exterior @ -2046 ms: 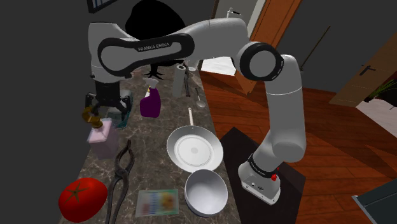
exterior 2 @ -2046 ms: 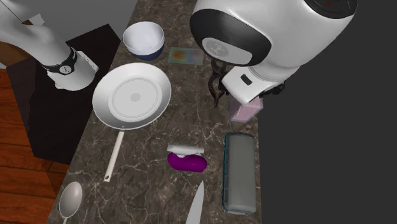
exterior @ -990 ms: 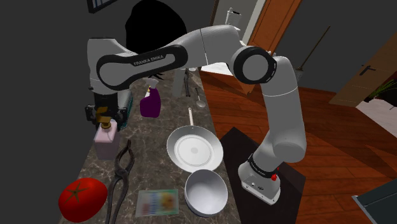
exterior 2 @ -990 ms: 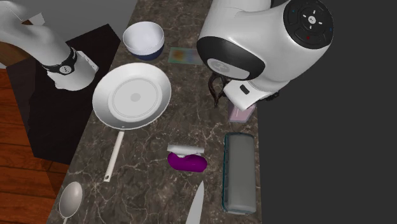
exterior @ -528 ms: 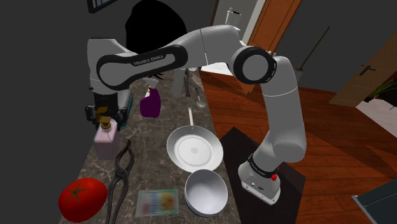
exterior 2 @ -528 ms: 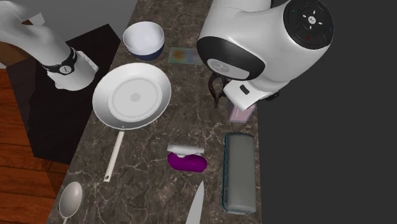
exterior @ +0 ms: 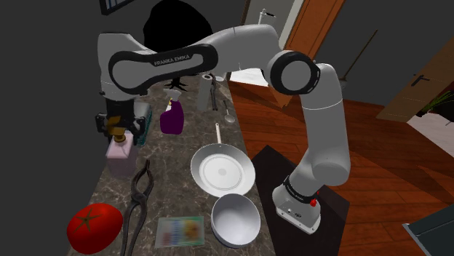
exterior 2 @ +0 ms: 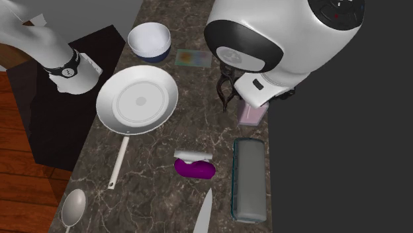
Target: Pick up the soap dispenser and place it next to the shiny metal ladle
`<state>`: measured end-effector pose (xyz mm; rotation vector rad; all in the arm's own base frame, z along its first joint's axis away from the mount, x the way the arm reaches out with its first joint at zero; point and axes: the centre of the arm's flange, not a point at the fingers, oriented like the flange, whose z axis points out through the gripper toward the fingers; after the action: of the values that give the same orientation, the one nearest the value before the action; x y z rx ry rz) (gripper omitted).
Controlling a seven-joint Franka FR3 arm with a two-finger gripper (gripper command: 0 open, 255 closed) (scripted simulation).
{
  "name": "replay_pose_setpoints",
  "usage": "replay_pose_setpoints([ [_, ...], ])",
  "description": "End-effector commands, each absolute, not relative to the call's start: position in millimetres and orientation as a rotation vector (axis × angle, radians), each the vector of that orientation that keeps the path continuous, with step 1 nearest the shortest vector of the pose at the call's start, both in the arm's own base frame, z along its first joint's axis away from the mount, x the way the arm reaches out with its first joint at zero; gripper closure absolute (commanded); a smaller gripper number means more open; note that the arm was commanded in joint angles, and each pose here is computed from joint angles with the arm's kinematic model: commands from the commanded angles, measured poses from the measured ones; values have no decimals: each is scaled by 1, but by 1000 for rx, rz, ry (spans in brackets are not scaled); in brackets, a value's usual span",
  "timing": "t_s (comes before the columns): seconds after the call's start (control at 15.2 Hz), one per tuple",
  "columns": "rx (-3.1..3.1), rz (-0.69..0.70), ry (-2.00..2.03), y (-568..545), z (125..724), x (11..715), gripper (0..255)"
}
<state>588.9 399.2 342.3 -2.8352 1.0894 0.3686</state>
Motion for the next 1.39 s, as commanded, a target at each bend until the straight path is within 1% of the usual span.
replay_pose_setpoints([
  [0.0,-2835,369,1089,399,352,589,255],
  [0.92,-2835,368,1089,399,425,589,255],
  [1.32,-2835,368,1089,329,460,600,255],
])
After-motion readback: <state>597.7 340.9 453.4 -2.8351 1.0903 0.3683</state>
